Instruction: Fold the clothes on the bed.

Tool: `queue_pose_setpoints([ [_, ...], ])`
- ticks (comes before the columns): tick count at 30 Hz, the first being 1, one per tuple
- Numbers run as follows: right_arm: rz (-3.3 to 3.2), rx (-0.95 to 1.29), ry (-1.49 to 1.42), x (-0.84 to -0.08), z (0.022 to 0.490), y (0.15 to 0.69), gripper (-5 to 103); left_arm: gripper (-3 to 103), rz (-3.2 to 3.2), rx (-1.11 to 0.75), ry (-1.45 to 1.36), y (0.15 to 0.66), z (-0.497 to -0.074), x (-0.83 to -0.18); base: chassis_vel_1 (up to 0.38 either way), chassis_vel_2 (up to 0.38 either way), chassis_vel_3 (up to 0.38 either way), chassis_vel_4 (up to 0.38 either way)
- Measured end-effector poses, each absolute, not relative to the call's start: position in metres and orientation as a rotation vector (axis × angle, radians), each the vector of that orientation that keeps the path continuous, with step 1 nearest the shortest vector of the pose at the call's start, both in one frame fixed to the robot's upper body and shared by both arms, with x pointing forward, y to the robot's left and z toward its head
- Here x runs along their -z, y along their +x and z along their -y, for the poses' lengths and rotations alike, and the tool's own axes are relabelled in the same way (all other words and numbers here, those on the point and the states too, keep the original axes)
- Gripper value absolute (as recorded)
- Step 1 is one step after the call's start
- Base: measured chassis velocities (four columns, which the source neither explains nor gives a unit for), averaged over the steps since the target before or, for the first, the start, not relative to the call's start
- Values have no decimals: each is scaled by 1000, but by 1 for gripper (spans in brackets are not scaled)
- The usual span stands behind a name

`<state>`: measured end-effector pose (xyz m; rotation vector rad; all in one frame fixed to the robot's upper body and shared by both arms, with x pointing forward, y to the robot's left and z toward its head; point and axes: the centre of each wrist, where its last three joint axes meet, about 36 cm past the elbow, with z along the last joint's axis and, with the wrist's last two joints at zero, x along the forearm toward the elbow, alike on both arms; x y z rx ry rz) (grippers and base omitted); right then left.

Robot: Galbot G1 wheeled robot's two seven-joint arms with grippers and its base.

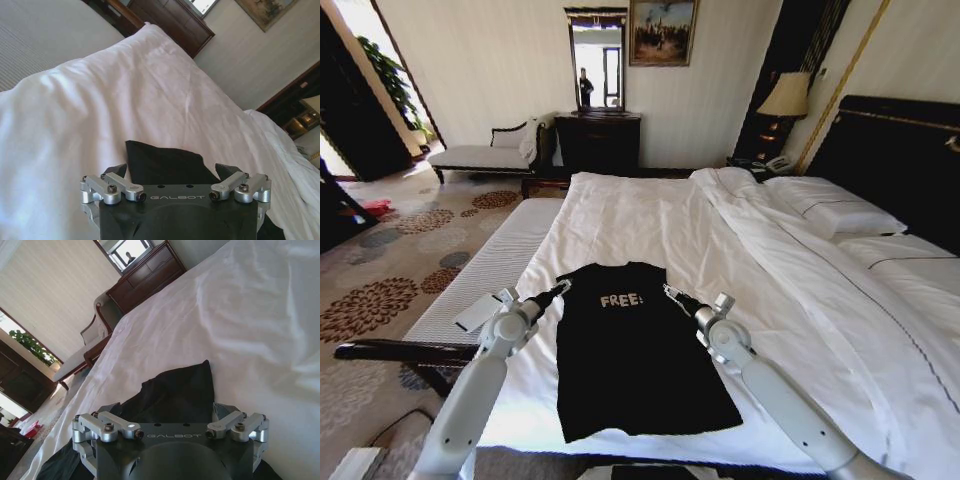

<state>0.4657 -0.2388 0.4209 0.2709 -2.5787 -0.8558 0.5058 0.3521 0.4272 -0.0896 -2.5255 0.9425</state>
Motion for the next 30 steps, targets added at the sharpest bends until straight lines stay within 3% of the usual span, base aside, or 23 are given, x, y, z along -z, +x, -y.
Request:
queue_pose_setpoints([
  [6, 2577, 868, 287, -423, 234, 466, 100, 100, 2469, -1013, -12, 538, -360, -402, 0, 0, 0, 0],
  [16, 2583, 867, 279, -425, 238, 469, 100, 103, 2448, -1036, -25, 571, -337, -377, 0, 0, 0, 0],
  [21, 2586, 870, 277, -427, 240, 473, 100, 92, 2462, -1044, -17, 582, -334, -373, 0, 0, 0, 0],
  [25, 2586, 868, 274, -428, 241, 476, 100, 71, 2482, -1056, -37, 586, -336, -373, 0, 0, 0, 0],
  [27, 2586, 867, 274, -427, 241, 477, 100, 71, 2486, -1057, -39, 586, -336, -373, 0, 0, 0, 0],
  [30, 2586, 866, 275, -427, 240, 478, 100, 55, 2500, -1054, -42, 586, -337, -373, 0, 0, 0, 0],
])
